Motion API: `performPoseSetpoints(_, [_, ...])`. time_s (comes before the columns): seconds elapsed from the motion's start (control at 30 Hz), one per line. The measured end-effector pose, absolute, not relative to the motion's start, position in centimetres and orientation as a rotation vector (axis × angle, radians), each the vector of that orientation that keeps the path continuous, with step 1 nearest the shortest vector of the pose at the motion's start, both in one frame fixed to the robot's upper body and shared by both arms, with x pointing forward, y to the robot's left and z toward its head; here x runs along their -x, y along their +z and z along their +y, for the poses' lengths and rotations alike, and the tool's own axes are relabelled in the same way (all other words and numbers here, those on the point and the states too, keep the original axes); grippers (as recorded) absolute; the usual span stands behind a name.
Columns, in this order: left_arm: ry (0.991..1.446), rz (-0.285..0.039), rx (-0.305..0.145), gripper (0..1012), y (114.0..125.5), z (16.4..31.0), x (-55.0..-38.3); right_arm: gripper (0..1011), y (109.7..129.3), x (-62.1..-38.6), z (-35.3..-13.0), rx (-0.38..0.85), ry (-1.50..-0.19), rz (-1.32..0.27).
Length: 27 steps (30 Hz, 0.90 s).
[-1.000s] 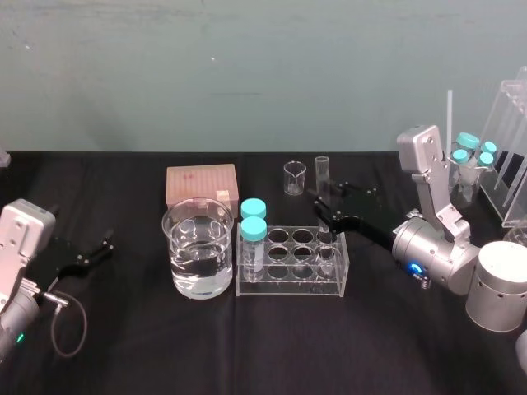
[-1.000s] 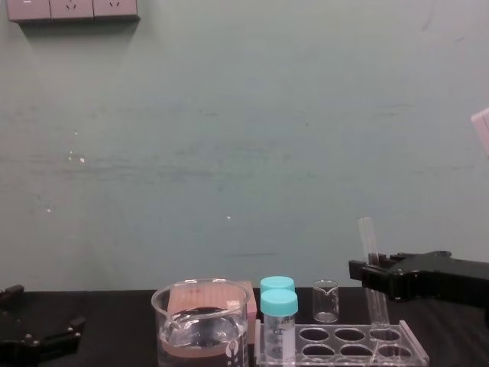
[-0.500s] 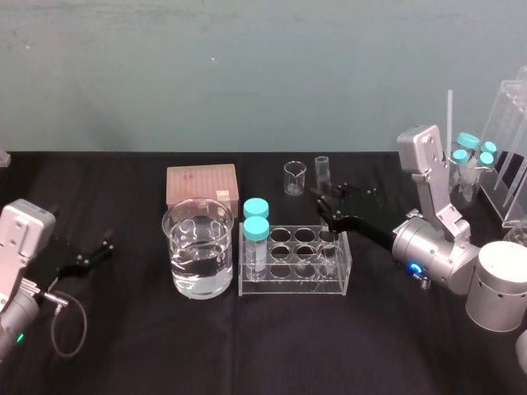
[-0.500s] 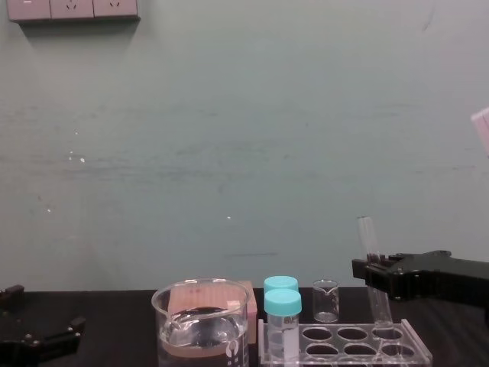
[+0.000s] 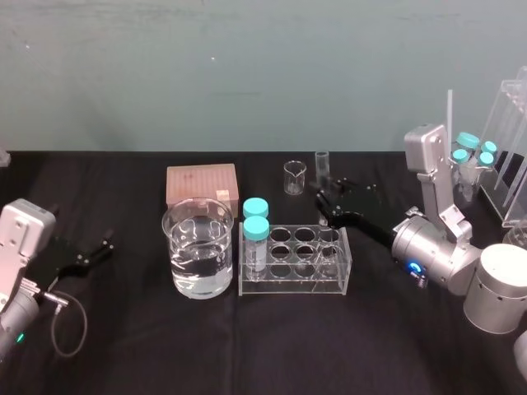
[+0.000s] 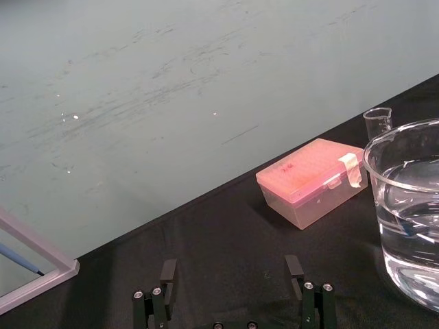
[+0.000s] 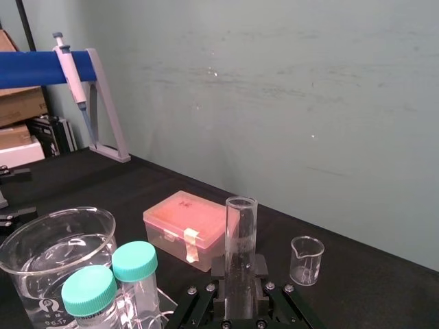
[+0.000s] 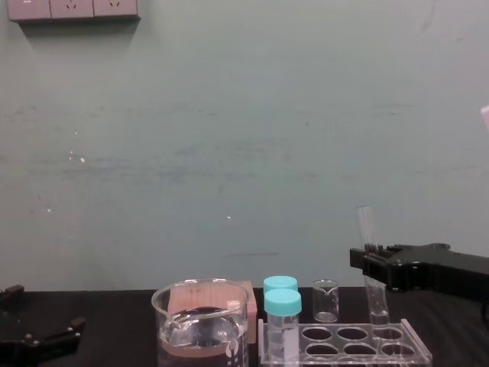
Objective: Hold the test tube with one hand and immerse one end into the beaker, then return it to the test tube rack.
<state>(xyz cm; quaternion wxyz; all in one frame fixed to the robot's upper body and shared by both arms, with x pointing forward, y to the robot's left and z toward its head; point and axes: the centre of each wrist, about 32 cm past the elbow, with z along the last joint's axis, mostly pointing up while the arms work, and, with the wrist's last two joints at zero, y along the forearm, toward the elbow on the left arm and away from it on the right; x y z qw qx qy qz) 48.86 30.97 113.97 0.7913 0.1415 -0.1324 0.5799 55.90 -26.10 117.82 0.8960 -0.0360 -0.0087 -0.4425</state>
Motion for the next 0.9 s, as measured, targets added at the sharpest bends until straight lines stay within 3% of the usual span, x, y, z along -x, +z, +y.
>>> performPoseSetpoints(0.9, [1.248,-0.285,-0.304,1000,114.0,31.0,-48.9,235,116.8,-55.7,-26.8,-0.029,-0.888,-0.084])
